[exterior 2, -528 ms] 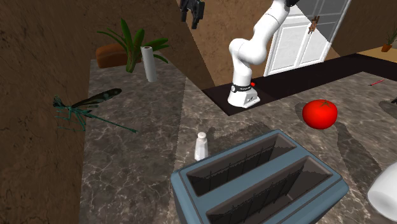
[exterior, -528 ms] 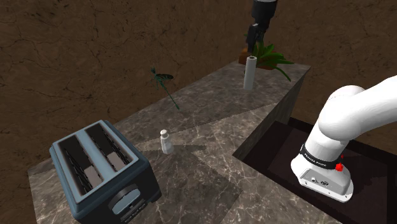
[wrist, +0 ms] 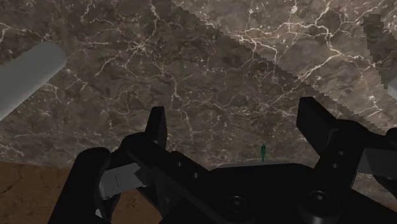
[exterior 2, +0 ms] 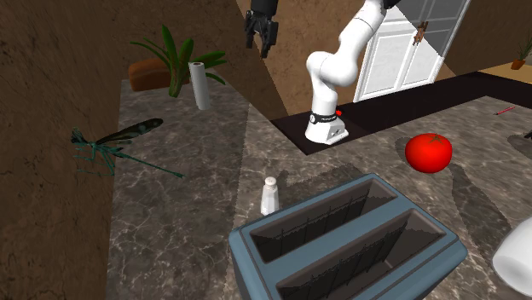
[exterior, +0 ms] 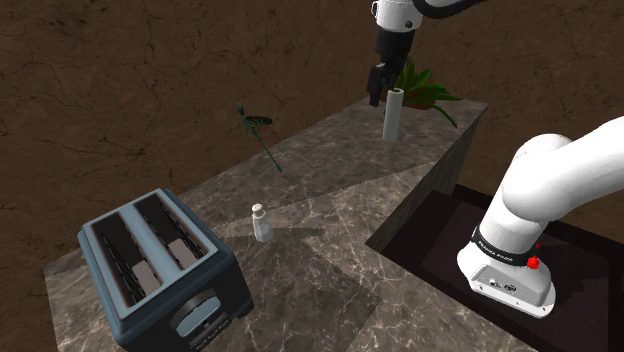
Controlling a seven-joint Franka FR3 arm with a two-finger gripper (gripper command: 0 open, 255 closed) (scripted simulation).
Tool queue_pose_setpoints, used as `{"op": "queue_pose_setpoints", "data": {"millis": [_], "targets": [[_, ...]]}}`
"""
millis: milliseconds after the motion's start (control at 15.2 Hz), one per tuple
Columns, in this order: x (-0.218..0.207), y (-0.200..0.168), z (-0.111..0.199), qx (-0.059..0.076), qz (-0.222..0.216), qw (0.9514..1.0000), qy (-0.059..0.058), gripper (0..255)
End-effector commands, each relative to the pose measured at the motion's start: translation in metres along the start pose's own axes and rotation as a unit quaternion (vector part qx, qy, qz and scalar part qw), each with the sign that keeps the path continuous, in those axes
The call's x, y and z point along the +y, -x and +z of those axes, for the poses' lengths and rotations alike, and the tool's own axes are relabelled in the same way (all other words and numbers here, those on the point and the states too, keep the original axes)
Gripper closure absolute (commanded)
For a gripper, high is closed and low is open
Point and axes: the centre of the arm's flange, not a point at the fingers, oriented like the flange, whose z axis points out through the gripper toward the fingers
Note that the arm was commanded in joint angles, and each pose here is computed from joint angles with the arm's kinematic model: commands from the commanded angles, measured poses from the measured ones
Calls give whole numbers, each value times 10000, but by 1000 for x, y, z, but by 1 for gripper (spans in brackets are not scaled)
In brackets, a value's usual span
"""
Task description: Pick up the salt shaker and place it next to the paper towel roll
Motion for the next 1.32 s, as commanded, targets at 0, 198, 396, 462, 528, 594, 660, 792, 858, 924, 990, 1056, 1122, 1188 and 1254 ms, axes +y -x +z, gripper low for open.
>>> {"op": "queue_pose_setpoints", "data": {"millis": [0, 198, 396, 462, 528, 594, 660, 792, 858, 924, 990, 1056, 1122, 1188, 1254], "targets": [[-22, -7, 18, 27, 33, 10000, -84, 0], [-51, -14, 39, 66, 71, 9997, -203, 0], [-80, -22, 59, 104, 110, 9994, -322, 0], [-90, -25, 65, 117, 123, 9992, -362, 0], [-100, -28, 71, 130, 135, 9990, -401, 0], [-110, -31, 78, 143, 148, 9988, -441, 0], [-120, -34, 84, 156, 161, 9986, -481, 0], [-140, -40, 96, 181, 187, 9981, -560, 0], [-150, -43, 102, 194, 200, 9978, -599, 0], [-160, -46, 108, 207, 212, 9975, -639, 0], [-171, -49, 114, 220, 225, 9972, -678, 0], [-181, -52, 119, 232, 238, 9969, -718, 0], [-191, -55, 125, 245, 251, 9965, -757, 0], [-201, -58, 131, 258, 263, 9961, -797, 0], [-212, -61, 136, 271, 276, 9957, -836, 0]]}}
